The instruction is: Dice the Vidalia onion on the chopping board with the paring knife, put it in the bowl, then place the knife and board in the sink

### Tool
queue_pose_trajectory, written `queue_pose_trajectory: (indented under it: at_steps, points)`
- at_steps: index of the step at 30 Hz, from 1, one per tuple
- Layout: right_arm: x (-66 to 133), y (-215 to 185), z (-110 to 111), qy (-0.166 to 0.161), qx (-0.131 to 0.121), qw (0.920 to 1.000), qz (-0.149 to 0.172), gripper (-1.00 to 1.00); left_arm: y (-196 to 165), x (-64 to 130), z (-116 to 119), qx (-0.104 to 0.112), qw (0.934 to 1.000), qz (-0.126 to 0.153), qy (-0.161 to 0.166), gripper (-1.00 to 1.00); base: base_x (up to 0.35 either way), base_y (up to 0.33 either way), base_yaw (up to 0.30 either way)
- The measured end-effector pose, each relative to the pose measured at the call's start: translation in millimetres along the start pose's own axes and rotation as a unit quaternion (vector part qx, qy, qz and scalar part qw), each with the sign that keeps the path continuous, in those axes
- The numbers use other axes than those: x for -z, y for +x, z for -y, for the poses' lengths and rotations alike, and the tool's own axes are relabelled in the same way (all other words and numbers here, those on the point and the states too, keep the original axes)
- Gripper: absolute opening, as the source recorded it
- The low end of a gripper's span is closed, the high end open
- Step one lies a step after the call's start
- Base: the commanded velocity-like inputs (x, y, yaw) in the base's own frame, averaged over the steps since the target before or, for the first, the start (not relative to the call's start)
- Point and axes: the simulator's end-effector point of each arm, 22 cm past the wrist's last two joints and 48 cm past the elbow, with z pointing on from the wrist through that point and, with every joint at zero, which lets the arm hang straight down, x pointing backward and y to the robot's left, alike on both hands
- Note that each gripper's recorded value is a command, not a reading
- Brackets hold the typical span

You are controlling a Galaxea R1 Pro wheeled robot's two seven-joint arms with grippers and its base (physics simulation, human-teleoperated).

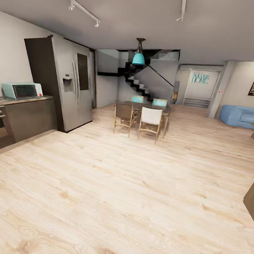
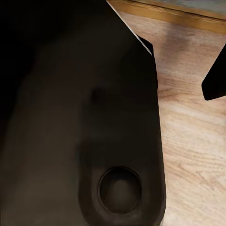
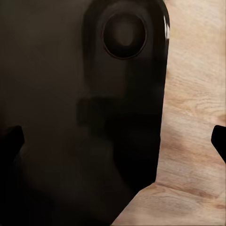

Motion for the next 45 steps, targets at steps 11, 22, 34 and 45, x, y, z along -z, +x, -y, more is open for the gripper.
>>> queue_pose_trajectory:
  at_steps: [11,22,34,45]
  points:
    - [0.5,-15,-20,-0.014,-0.002,0.9998,0.015,1.0,0,0.0,3,0.001,1.0,0.0,0.002,1.0,0.0,0.0,0.0]
    - [1.6,-28,-37,-0.024,-0.003,0.9993,0.029,1.0,-4,0.0,-5,0.0,1.0,0.003,-0.003,1.0,0.0,0.0,0.0]
    - [1.7,-30,-35,-0.023,-0.004,0.9992,0.031,1.0,-20,0.4,-9,0.0,0.9998,0.021,-0.006,1.0,0.0,0.0,0.0]
    - [3.9,-51,-36,-0.024,-0.006,0.9969,0.075,1.0,-48,2.6,-12,0.0,0.998,0.063,-0.008,1.0,0.0,0.0,0.0]
